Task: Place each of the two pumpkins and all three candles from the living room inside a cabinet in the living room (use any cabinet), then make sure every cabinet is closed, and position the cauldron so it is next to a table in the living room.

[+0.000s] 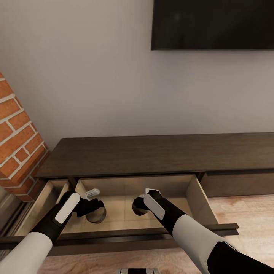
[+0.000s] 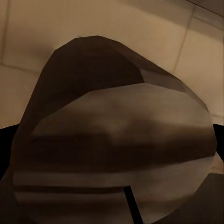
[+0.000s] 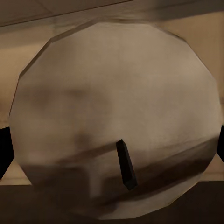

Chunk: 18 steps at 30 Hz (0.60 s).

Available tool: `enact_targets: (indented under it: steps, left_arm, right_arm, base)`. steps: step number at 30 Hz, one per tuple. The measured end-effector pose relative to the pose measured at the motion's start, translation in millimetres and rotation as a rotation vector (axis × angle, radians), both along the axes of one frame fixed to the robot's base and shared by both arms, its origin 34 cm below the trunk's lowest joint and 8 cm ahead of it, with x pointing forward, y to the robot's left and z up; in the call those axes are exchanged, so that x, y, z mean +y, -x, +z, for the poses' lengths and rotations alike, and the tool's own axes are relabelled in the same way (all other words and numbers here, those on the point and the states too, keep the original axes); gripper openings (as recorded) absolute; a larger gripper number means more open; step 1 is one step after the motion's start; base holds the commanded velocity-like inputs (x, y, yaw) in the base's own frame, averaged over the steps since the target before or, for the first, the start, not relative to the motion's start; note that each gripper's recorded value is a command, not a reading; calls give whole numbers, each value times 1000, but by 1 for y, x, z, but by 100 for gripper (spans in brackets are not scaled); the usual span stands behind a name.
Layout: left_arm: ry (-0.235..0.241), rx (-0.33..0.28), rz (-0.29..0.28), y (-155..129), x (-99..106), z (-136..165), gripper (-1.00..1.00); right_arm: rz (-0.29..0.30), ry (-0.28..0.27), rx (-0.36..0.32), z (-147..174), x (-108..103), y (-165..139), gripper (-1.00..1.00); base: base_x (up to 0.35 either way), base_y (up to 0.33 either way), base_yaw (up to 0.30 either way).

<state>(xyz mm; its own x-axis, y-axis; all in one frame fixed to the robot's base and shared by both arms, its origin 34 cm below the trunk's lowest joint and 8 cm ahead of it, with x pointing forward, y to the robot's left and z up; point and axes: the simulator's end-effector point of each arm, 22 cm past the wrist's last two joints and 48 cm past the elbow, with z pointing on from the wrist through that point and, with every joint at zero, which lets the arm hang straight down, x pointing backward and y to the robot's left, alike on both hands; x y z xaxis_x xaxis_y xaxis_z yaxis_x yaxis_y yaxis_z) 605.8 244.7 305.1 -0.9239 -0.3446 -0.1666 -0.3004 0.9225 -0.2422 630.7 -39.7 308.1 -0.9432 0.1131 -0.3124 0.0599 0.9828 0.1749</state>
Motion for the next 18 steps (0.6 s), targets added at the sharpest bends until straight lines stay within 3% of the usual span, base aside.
enact_targets:
  steps: [10,18]
  left_arm:
    - [1,41,0,8,-1,-22,-100]
    - [2,40,1,8,-1,-22,-100]
  right_arm:
    - [-1,0,39,-23,0,8,-100]
    - [-1,-1,38,-23,0,8,-100]
  base:
    - [0,0,0]
    - [0,0,0]
